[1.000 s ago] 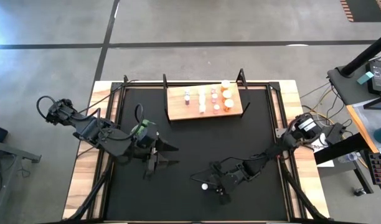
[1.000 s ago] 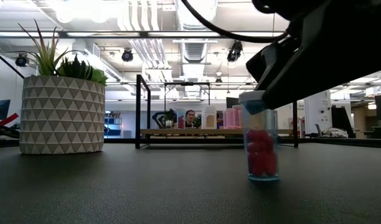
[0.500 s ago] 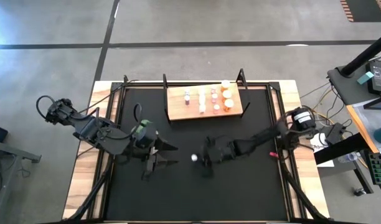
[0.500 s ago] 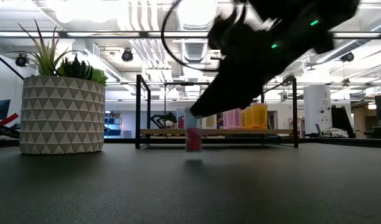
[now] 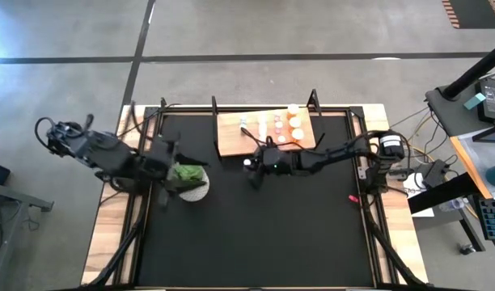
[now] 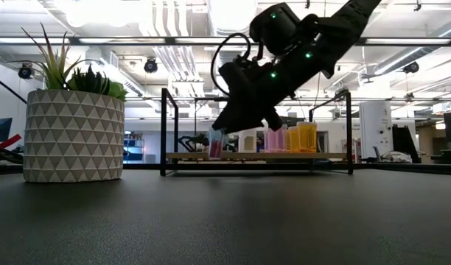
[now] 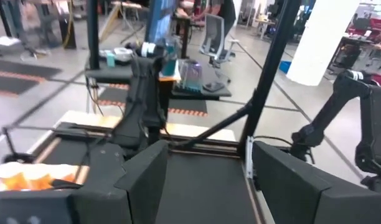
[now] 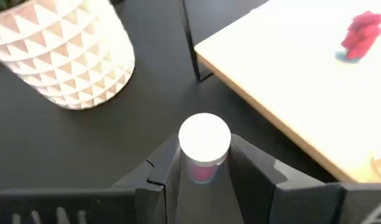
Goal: Pick and place medicine bottles onto shelf by color
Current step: Put the blue pill bottle on the shelf aligned with the other blue pill bottles
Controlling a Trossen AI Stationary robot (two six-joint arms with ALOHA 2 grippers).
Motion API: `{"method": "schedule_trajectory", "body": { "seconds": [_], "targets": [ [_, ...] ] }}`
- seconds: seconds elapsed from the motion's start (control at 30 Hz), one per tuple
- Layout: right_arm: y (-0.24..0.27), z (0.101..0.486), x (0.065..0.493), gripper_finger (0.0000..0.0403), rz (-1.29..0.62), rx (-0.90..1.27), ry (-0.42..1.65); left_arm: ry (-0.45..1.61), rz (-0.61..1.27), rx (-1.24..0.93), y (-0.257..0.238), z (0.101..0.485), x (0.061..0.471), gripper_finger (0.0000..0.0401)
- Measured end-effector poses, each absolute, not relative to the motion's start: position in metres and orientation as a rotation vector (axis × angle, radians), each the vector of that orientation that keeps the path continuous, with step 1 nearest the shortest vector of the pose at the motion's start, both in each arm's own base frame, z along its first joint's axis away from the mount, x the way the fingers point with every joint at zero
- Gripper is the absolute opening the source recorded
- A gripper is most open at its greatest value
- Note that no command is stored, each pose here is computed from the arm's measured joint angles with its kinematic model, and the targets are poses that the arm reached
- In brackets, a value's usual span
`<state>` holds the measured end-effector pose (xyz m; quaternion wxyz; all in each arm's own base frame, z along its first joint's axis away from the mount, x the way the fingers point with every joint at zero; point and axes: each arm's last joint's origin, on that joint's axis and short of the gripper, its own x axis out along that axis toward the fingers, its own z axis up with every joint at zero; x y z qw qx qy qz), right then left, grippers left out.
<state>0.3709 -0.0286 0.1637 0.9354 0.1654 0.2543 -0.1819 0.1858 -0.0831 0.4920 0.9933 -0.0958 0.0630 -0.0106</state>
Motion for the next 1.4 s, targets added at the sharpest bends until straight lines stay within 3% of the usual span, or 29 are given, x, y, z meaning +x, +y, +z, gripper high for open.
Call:
{"method": "schedule_trajectory", "body": {
  "seconds": [0.43, 0.73, 1.23, 1.4],
  "targets": [
    [-0.023, 0.159, 0.370, 0.0109, -0.361, 0.329, 0.580, 0.136, 0.003, -0.100, -0.061, 0.498, 0.146, 0.0219],
    [-0.023, 0.150, 0.363, 0.0111, -0.377, 0.312, 0.687, 0.176, 0.013, -0.083, -0.059, 0.494, 0.144, 0.0219],
    [-0.023, 0.150, 0.363, 0.0112, -0.378, 0.315, 0.687, 0.174, 0.020, -0.084, -0.060, 0.494, 0.145, 0.0219],
    [-0.022, 0.151, 0.363, 0.0131, -0.378, 0.316, 0.686, 0.175, 0.020, -0.085, -0.060, 0.494, 0.146, 0.0219]
  ]
}}
